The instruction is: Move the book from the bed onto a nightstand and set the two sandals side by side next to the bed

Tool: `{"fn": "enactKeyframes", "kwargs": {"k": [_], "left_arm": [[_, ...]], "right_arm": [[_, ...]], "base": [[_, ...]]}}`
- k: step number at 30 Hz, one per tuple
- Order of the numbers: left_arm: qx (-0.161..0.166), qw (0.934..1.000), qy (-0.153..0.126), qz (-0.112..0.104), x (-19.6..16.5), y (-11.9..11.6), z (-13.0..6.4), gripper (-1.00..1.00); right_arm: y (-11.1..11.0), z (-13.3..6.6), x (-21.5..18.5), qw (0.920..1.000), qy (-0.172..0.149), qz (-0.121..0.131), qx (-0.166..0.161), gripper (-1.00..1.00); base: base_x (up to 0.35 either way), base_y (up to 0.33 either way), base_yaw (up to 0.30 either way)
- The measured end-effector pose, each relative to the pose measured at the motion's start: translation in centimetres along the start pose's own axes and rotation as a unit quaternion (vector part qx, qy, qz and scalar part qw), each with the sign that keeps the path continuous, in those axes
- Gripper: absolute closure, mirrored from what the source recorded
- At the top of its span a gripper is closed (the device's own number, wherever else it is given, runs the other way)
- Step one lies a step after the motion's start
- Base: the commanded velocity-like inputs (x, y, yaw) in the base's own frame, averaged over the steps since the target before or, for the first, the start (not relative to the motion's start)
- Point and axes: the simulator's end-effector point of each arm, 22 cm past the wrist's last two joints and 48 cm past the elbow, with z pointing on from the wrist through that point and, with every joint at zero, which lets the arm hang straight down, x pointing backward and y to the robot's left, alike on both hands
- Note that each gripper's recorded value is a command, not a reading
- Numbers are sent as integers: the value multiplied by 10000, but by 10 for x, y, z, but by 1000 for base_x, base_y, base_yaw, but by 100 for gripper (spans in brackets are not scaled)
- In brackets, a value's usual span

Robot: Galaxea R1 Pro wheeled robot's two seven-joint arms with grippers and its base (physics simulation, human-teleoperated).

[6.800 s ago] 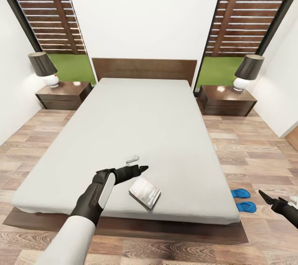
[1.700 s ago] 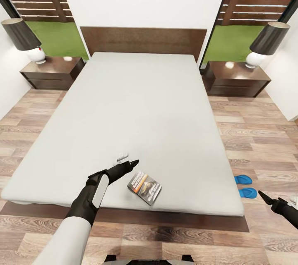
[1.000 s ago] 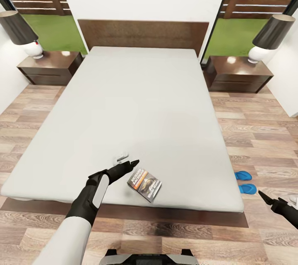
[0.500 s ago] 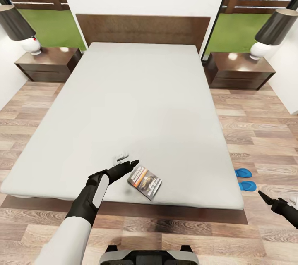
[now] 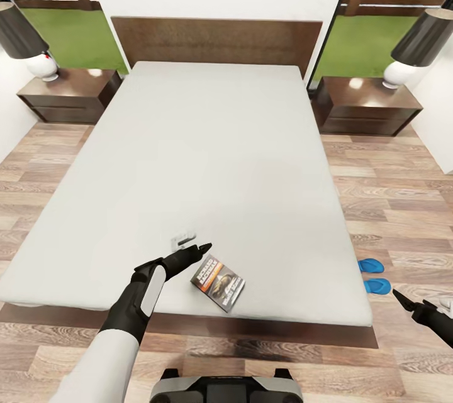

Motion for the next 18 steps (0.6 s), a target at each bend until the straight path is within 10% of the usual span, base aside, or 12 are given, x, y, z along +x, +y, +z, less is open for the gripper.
{"fn": "enactKeyframes", "kwargs": {"k": [18], "left_arm": [[0, 10000, -1, 0, 0, 0, 0, -100]], "right_arm": [[1, 0, 0, 10000, 2, -7, -9, -100]], "base": [[48, -18, 0]]}}
